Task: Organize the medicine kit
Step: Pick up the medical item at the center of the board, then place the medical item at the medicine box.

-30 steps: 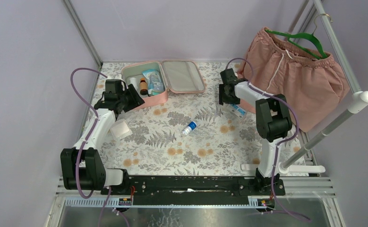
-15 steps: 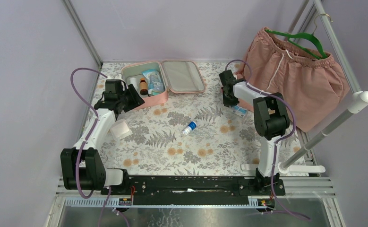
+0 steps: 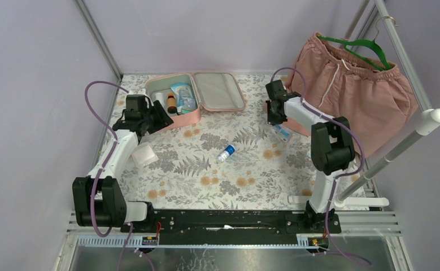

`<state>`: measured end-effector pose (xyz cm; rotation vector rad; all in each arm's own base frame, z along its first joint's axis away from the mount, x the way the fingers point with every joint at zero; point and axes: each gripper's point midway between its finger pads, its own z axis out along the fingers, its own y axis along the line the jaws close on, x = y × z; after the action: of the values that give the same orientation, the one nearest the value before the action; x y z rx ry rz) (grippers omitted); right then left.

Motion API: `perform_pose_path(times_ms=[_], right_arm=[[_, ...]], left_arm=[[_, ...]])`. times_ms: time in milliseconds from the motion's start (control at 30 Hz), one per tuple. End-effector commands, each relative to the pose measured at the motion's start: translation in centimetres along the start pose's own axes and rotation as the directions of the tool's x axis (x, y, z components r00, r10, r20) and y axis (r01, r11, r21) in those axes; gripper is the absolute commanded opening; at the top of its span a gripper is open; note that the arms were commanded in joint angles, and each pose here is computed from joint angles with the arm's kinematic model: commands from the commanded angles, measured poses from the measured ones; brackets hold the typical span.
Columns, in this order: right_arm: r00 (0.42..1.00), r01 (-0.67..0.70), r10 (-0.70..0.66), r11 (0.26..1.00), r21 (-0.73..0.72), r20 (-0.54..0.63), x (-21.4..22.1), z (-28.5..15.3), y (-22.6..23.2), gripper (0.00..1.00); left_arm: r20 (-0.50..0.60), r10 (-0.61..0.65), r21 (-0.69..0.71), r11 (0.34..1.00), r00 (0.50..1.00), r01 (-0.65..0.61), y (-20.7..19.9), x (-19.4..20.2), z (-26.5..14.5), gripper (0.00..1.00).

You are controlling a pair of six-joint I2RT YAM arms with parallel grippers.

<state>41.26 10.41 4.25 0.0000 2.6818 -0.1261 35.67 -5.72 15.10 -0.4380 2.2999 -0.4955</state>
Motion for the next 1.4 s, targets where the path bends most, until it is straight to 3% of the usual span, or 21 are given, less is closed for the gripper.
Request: perform_pose_path(times_ms=[0, 167, 367, 533, 733, 900, 1133, 1233, 1367], right_arm=[[0.992, -0.018, 0.047, 0.972, -0.235, 0.116, -2.8, -6.8, 4.2, 0.0], [0.983, -0.003, 0.09, 0.879, -0.477, 0.16, -2.7, -12.3, 9.6, 0.0], [0.92, -0.172, 0.379, 0.611, -0.773, 0.095, -4.6, -19.7, 14.1, 0.0], [0.805, -0.376, 0.589, 0.419, -0.827, -0.068, -5.6, -23.5, 14.8, 0.0], [0.695, -0.514, 0.673, 0.219, -0.829, -0.254, -5.5, -25.9, 15.1, 0.0], [0.702, -0.516, 0.651, 0.186, -0.836, -0.288, -4.8, -27.7, 16.0, 0.0], [0.705, -0.507, 0.644, 0.163, -0.846, -0.298, -4.4, -28.9, 15.8, 0.0], [0.707, -0.508, 0.631, 0.139, -0.85, -0.319, -4.3, -29.3, 16.1, 0.0], [0.71, -0.502, 0.631, 0.141, -0.853, -0.313, -4.1, -29.7, 15.8, 0.0]], left_arm=[[-0.002, 0.031, 0.06, 0.998, 1.0, -0.031, -1.1, -0.1, -0.3, 0.58], [-0.009, 0.068, 0.301, 0.952, 0.998, -0.063, -5.2, 0.8, -1.9, 0.61], [0.124, 0.221, 0.534, 0.807, 0.967, -0.253, -14.1, 3.6, -6.7, 0.66], [0.315, 0.202, 0.526, 0.777, 0.927, -0.347, -18.1, 5.1, -9.2, 0.72], [0.348, 0.256, 0.572, 0.704, 0.902, -0.421, -20.3, 7.3, -10.3, 0.77], [0.39, 0.348, 0.492, 0.703, 0.852, -0.513, -21.4, 8.3, -9.1, 0.79], [0.38, 0.395, 0.511, 0.664, 0.836, -0.546, -23.4, 10.0, -8.5, 0.8], [0.383, 0.413, 0.477, 0.678, 0.826, -0.56, -23.8, 10.1, -7.8, 0.8], [0.359, 0.475, 0.414, 0.69, 0.803, -0.593, -23.6, 10.0, -6.4, 0.67]])
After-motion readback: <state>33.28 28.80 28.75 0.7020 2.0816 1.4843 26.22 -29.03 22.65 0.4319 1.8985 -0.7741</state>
